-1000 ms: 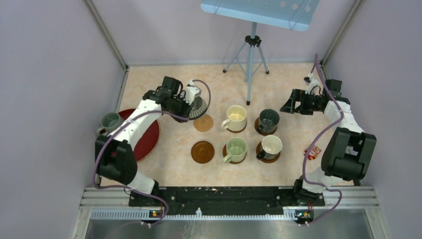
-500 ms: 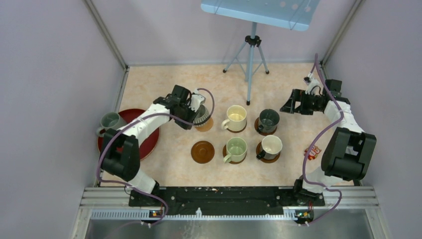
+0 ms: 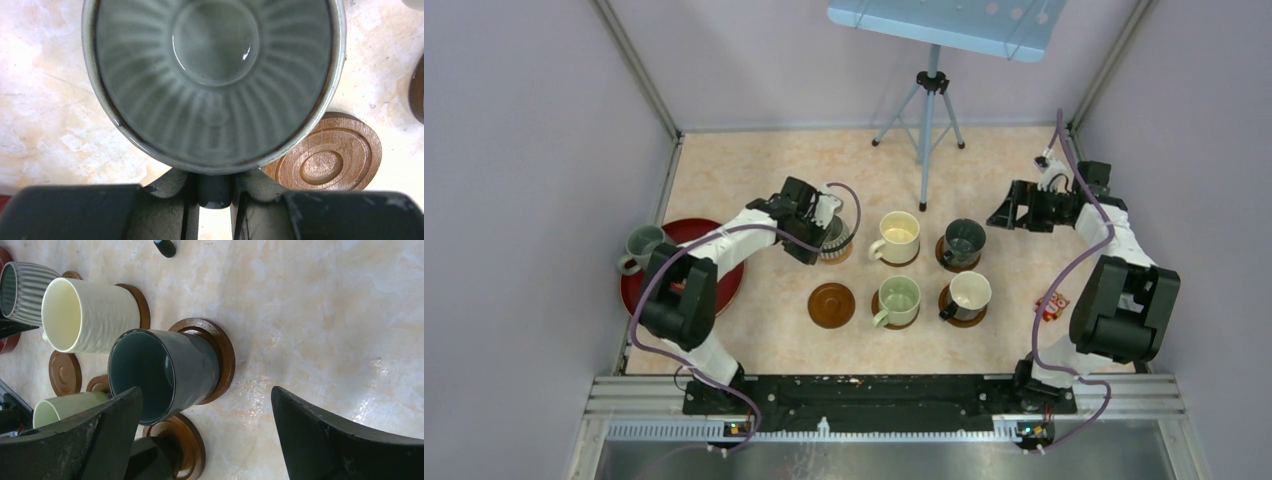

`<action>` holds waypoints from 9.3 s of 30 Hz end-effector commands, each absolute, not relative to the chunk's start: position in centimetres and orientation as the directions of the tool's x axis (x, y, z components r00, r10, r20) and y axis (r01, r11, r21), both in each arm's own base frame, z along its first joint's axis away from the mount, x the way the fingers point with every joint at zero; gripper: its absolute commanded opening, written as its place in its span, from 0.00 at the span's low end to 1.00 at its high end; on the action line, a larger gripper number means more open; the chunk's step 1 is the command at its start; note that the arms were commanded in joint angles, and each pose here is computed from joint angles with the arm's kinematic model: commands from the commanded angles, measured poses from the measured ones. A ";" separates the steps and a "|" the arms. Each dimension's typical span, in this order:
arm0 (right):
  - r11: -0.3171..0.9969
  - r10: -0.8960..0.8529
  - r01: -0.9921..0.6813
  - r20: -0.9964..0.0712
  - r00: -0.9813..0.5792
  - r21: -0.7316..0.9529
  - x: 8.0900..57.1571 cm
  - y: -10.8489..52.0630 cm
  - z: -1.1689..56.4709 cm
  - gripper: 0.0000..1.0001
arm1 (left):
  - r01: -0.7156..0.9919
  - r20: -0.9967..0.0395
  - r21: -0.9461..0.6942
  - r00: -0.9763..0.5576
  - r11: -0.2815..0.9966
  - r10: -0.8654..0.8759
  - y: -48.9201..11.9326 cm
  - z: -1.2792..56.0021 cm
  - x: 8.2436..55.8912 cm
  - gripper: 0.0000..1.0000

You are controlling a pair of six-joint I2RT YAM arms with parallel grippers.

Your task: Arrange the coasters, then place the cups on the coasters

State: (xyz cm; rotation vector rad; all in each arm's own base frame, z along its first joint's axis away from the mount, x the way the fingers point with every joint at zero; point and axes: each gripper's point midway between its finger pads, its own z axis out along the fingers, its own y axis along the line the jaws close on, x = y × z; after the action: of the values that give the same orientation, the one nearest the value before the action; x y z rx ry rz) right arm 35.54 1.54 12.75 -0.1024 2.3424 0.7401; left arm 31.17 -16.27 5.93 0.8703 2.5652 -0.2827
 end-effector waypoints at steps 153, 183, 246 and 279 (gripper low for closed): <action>0.794 0.090 -0.367 -0.691 -0.717 0.484 35.3 2.3 15.4 0.99 | 0.546 -0.390 0.160 -0.730 0.822 0.561 22.9 6.0 27.9 0.39; 0.792 0.095 -0.362 -0.685 -0.722 0.491 35.3 2.4 15.2 0.99 | 0.609 -0.492 -0.030 -0.700 0.793 0.519 10.6 6.2 28.2 0.20; 0.813 0.102 -0.330 -0.676 -0.730 0.479 35.3 1.9 14.8 0.99 | 0.602 -0.817 0.040 -0.439 0.797 0.373 2.7 15.5 29.0 0.00; 0.825 0.103 -0.308 -0.663 -0.742 0.473 35.3 1.6 14.0 0.99 | 0.913 -0.811 0.074 -0.179 0.401 0.558 -15.7 14.8 21.5 0.00</action>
State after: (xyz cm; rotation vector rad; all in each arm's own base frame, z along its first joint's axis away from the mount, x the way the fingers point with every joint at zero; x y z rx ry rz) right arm 34.88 1.96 13.00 -0.1310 2.3268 0.7804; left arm 20.57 -14.25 13.49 1.1894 1.9827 -0.6283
